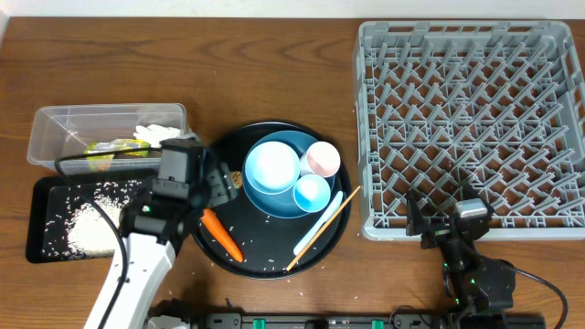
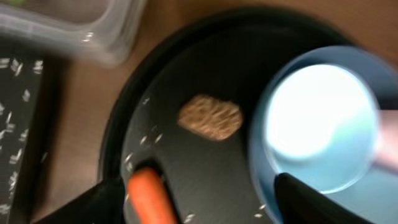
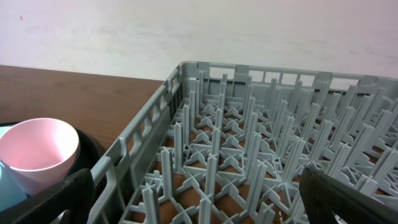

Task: Sort waste into correct bins and load items into the dishwasher rack
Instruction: 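Lower the left gripper onto the orange carrot and close on it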

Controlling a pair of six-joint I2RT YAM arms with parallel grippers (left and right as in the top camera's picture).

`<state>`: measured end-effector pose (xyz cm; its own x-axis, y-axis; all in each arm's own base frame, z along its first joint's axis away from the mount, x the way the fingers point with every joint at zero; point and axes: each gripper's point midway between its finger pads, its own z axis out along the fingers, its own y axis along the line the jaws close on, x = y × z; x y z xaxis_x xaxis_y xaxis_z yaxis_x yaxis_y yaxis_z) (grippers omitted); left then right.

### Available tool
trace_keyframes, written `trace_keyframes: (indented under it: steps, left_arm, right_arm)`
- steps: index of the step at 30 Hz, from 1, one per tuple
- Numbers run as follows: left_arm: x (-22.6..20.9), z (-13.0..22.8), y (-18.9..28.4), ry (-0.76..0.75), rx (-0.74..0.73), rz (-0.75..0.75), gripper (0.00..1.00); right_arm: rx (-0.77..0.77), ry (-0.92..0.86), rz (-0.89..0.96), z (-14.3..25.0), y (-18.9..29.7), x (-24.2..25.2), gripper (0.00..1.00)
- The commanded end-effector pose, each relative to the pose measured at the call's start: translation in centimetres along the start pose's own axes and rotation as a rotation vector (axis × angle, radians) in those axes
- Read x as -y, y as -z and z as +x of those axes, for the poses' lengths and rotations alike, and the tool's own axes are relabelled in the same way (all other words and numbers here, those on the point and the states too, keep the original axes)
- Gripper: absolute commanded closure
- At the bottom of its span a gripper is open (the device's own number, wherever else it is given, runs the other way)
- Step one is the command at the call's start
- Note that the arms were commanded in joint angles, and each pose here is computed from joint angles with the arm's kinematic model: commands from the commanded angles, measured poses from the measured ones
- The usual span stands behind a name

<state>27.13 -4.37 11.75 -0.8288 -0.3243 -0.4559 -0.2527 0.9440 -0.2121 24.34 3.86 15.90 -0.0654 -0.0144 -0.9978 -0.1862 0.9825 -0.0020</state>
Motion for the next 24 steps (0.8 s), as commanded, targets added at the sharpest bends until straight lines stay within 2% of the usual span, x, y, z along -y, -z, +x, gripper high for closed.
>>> trace_keyframes:
  steps: [1,5,8,11,16,24]
  left_arm:
    - [-0.2,0.3,-0.5,-0.010,-0.050,-0.005,0.21]
    - [-0.9,2.9,-1.3,-0.005,-0.178,-0.041,0.21]
    - [-1.9,4.8,-1.4,0.038,-0.264,-0.091,0.08]
    - [-2.7,6.4,-1.2,0.123,-0.333,-0.144,0.05]
    - [-2.8,8.1,-1.8,0.200,-0.374,-0.142,0.06]
    - [-3.4,9.2,-3.1,0.214,-0.372,-0.144,0.19]
  right_arm:
    - [-0.001,0.007,-0.011,0.1,0.0,-0.2,0.01]
    - [-0.001,0.007,-0.011,0.1,0.0,-0.2,0.01]
    - [-0.001,0.008,-0.011,0.1,0.0,-0.2,0.01]
    - [0.000,0.007,-0.011,0.1,0.0,-0.2,0.01]
    - [-0.001,0.008,-0.011,0.1,0.0,-0.2,0.01]
    - [-0.001,0.007,-0.011,0.1,0.0,-0.2,0.01]
